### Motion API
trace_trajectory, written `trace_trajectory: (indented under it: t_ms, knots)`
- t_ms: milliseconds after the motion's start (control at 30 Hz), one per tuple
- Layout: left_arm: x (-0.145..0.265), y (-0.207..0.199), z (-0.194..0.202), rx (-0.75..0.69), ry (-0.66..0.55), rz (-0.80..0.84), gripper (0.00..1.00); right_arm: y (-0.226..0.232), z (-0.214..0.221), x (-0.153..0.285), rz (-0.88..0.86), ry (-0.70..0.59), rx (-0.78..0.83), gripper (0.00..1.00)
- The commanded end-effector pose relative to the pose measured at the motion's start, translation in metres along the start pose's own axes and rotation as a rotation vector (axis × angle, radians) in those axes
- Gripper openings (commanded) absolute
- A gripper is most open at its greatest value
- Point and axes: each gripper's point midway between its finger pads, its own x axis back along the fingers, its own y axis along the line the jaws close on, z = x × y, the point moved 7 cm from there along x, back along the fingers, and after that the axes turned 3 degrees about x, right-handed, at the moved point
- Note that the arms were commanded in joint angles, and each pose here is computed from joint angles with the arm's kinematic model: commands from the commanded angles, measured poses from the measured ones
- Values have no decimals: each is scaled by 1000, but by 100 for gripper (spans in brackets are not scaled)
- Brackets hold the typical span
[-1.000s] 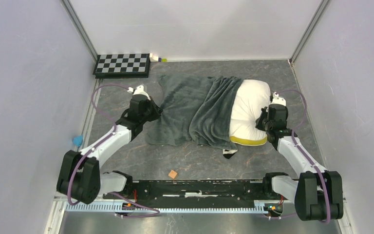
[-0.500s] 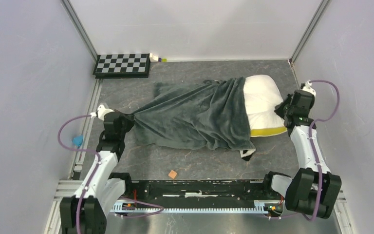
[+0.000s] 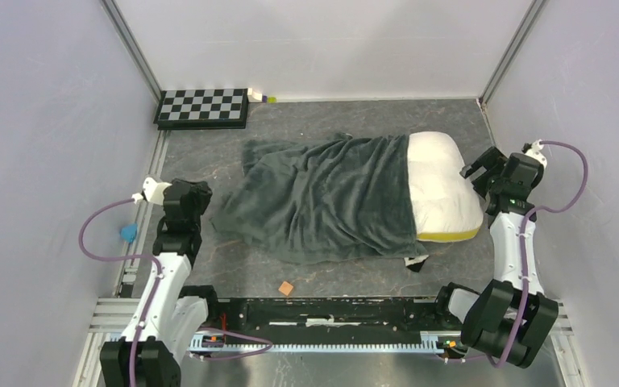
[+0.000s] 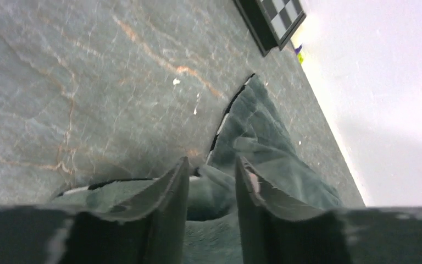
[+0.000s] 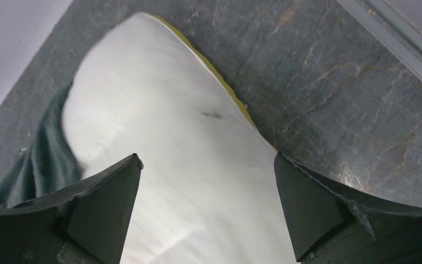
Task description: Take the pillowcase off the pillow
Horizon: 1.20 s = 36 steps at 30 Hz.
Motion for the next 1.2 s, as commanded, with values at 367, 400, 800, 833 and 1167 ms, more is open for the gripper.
trace_trajectory:
  t_ms: [367, 400, 800, 833, 1167]
  knots:
    - [15, -129, 32, -295, 291, 277, 89, 66, -26, 33, -187, -81, -15, 98]
    - [13, -133, 42, -307, 316, 279, 90, 70, -19, 32, -170, -51, -39, 98]
    - [-37, -116, 96, -246, 501, 145, 100, 88, 54, -16, -11, 235, -107, 98]
    - [-41, -113, 100, -231, 521, 136, 100, 83, 61, -22, 12, 245, -109, 98]
    - [-83, -89, 125, -130, 544, -159, 100, 49, 98, -50, 177, 277, -60, 98]
